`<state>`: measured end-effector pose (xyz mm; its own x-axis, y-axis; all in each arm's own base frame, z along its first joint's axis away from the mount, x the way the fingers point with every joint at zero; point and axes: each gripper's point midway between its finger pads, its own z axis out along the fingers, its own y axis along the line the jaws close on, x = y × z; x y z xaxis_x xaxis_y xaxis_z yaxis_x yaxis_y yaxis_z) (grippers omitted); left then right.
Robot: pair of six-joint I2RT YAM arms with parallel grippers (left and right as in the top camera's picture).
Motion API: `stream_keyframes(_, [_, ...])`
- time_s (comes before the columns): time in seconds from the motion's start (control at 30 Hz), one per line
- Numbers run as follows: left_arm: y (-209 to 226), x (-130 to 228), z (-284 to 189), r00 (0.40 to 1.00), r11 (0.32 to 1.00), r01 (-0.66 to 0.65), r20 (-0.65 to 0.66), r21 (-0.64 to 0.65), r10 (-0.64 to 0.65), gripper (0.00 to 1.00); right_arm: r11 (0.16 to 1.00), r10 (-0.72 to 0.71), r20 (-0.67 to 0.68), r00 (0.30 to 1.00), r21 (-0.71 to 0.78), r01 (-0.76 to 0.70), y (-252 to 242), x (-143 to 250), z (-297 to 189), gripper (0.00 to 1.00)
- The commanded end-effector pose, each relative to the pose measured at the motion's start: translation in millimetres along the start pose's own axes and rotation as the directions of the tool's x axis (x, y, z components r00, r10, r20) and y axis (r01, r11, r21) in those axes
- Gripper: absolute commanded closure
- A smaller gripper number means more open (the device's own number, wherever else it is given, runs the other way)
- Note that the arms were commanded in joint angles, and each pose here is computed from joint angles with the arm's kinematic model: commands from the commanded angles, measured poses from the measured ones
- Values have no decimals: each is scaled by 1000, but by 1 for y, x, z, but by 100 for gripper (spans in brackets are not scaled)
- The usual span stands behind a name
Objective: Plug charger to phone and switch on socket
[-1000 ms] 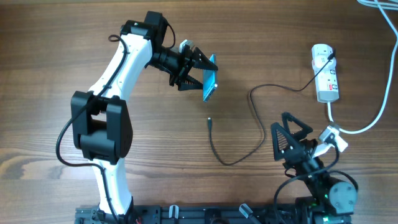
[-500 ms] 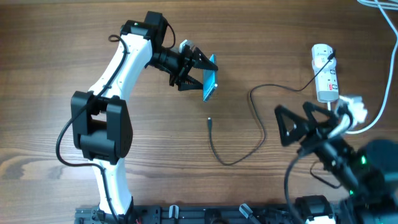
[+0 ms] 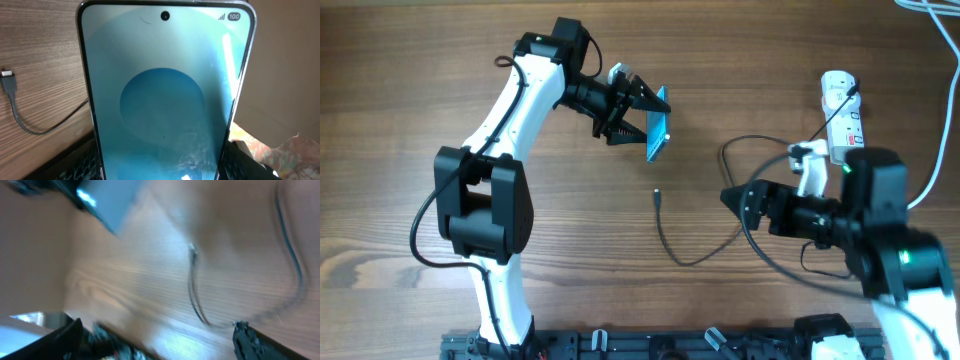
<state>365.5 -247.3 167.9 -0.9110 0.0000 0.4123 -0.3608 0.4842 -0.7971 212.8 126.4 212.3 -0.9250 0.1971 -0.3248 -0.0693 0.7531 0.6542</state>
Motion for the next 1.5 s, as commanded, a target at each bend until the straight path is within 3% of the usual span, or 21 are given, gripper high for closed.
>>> stream_keyframes(0.0, [-9, -2, -3, 1000, 999, 16, -6, 49, -16, 37, 973, -76, -57, 995, 216, 87, -17, -14, 0, 1])
stream_keyframes(0.13, [-9, -2, -3, 1000, 999, 19, -5, 50, -19, 37, 980, -64, -96, 993, 184, 81, 6, -22, 11, 0])
stream_keyframes(0.23, [-11, -1, -3, 998, 997, 58, -13, 59, -57, 37, 999, -22, -56, 998, -48, 19, 57, -36, 18, 0])
stream_keyframes(0.3, [-14, 0, -3, 997, 994, 77, -24, 75, -75, 37, 980, -83, -10, 997, -180, 80, 85, -49, 16, 0])
stream_keyframes(0.37, [-15, -1, -3, 995, 992, 101, -22, 77, -99, 37, 967, -136, 64, 989, -207, 146, 100, -63, 17, 1])
stream_keyframes(0.5, [-17, -5, -4, 992, 989, 122, -16, 83, -121, 37, 985, -102, 104, 989, -128, 115, 99, -68, 31, 2])
stream_keyframes(0.77, [-20, -15, -4, 990, 987, 139, 16, 86, -141, 39, 979, 17, 184, 983, 195, -54, 72, -63, 97, 7])
stream_keyframes(0.93, [-17, -17, -3, 987, 985, 156, 28, 73, -159, 39, 974, 8, 252, 968, 218, -64, 67, -82, 113, 14])
stream_keyframes(1.17, [-5, -28, -3, 971, 976, 218, 101, 13, -218, 39, 974, 14, 363, 932, 205, -95, 71, -105, 111, 38])
stream_keyframes(1.47, [-13, -23, 14, 974, 978, 210, 85, 5, -210, 38, 964, -16, 334, 942, 256, -75, 59, -105, 133, 40])
